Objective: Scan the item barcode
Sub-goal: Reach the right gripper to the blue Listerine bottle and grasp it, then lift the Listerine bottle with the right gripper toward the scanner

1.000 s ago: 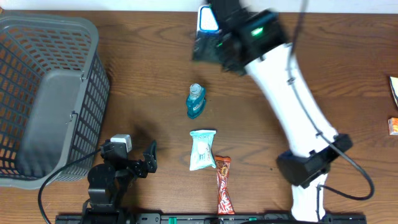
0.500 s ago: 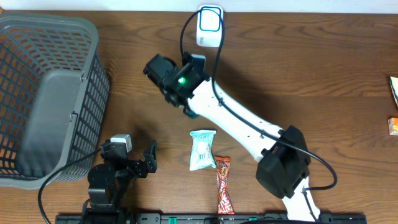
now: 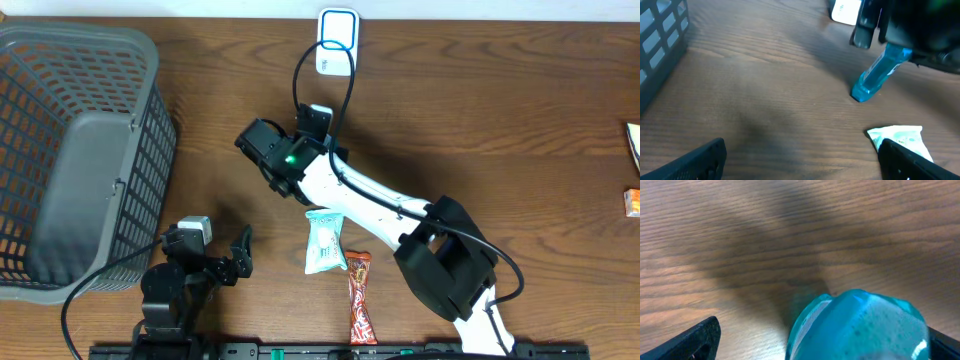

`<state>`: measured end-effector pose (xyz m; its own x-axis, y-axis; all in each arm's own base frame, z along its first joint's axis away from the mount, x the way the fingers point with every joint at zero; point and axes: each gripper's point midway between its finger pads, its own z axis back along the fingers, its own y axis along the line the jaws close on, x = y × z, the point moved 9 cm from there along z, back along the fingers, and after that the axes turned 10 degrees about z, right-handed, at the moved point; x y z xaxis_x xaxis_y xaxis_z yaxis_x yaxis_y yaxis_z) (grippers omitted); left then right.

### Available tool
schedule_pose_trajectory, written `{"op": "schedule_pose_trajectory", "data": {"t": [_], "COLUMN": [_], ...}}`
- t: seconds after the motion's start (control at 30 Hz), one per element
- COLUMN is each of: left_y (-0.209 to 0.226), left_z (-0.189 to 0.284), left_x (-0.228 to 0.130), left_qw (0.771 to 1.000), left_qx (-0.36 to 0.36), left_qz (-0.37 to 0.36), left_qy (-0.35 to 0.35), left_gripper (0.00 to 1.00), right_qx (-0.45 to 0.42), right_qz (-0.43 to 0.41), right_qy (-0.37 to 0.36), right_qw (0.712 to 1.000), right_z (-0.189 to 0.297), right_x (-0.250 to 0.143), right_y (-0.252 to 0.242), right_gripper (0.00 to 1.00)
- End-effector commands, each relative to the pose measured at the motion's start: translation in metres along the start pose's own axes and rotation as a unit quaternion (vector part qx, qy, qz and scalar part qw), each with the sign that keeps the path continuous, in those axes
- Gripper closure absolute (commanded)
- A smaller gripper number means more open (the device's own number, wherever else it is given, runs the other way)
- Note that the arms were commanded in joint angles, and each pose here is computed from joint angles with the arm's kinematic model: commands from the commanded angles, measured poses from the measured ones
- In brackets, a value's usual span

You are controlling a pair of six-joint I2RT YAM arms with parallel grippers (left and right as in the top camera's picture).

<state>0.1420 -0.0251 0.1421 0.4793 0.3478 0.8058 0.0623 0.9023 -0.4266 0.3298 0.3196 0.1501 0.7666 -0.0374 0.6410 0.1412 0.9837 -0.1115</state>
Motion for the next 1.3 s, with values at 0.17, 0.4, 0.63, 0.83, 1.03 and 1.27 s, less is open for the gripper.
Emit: {"op": "schedule_pose_trajectory", "data": {"t": [0.17,0.4,0.63,0.83,1.03,1.27], "left_y": [0.001,0.001,0.001,0.001,0.001,0.001], "left_z": [0.0,0.0,0.0,0.0,0.0,0.0], "left_x": [-0.004,-0.004,-0.004,-0.004,-0.004,-0.004], "left_qw": [1.0,1.0,1.0,1.0,1.0,1.0], "left_qx": [0.0,0.001,0.0,0.0,0.0,0.0], "left_qz": [0.002,0.002,0.002,0.002,0.002,0.002], "left_qy": [0.011,0.011,0.011,0.011,0.011,0.011], "left_gripper": [0.03,0.04,0.04,0.04,0.03,0.04], "right_qx": [-0.046,-0.056,-0.031,0.068,0.213,0.46], "right_qz": [0.065,0.073,0.104,0.179,0.211,0.235], "right_qy": [-0.071,-0.081,-0.054,0.049,0.168,0.238], "right_qw": [0.994,0.992,0.993,0.98,0.939,0.822], "right_z": [-0.001,-0.001,-0.002,-0.011,-0.016,-0.004], "right_x": [0.013,0.015,0.012,0.003,0.005,0.024], "right_y": [-0.006,-0.008,-0.005,-0.003,-0.016,-0.045], "right_gripper": [0.43,0.75,0.88,0.99,0.99,0.99]}}
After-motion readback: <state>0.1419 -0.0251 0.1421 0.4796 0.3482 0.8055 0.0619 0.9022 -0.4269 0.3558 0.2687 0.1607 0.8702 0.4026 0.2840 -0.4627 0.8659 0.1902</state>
